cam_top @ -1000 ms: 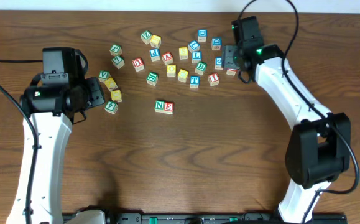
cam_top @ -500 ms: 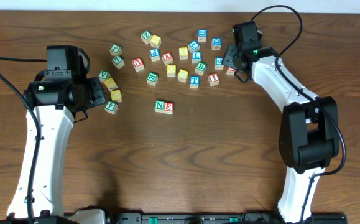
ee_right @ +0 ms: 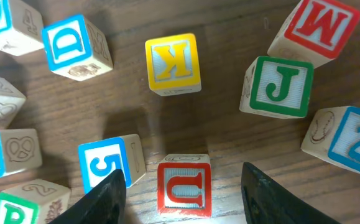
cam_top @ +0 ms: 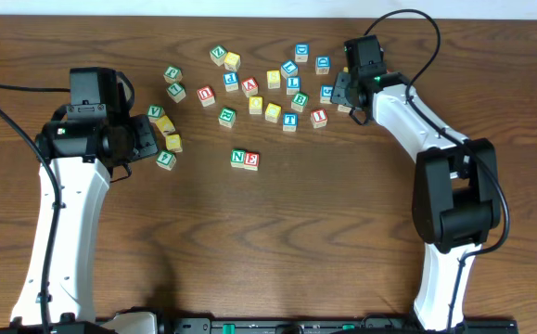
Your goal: Spell out NEURIPS
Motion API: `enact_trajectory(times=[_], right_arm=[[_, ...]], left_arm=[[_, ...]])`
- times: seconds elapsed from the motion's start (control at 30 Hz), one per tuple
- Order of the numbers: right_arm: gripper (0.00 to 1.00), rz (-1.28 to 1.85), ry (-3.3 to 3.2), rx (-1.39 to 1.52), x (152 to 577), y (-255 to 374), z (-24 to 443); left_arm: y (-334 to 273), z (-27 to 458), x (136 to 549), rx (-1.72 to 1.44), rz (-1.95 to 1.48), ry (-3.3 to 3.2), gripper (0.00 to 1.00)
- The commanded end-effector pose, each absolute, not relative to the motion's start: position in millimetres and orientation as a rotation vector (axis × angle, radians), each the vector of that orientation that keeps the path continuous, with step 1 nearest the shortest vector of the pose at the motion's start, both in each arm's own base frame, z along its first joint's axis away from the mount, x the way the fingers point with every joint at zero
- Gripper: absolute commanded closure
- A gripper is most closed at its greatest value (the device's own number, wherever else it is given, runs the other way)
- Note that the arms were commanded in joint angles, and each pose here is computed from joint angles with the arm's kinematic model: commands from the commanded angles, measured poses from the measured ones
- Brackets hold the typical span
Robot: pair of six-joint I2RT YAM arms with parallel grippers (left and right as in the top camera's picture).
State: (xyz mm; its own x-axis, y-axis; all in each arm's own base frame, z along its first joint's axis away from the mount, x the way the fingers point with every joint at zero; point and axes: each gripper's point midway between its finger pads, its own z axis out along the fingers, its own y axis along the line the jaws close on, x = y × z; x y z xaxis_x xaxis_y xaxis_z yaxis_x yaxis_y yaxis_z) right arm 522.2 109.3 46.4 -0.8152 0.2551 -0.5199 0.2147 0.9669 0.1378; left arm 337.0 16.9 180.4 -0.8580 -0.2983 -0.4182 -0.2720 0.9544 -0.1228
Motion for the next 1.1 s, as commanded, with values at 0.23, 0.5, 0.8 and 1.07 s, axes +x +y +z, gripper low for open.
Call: enact_trajectory(times=[0.23, 0.5, 0.8, 1.07], right_arm=[[0.48, 0.047, 2.592, 0.308, 522.3, 106.4, 24.0], [0.55, 0.038, 2.611, 0.308, 518.1, 105.6, 21.6], [0.65, 0.024, 2.642, 0.308, 511.0, 104.0, 18.5], [0.73, -0.012, 2.714, 0.307, 494.0, 99.8, 12.8]], left_arm=[[19.2, 181.2, 340.1, -0.406, -0.072, 2.656, 0.57], [19.3, 181.4, 340.4, -0.405, -0.072, 2.655, 0.57], [19.3, 181.4, 340.4, -0.405, -0.072, 2.655, 0.57], [19.3, 181.4, 340.4, -0.405, -0.072, 2.655, 0.57]])
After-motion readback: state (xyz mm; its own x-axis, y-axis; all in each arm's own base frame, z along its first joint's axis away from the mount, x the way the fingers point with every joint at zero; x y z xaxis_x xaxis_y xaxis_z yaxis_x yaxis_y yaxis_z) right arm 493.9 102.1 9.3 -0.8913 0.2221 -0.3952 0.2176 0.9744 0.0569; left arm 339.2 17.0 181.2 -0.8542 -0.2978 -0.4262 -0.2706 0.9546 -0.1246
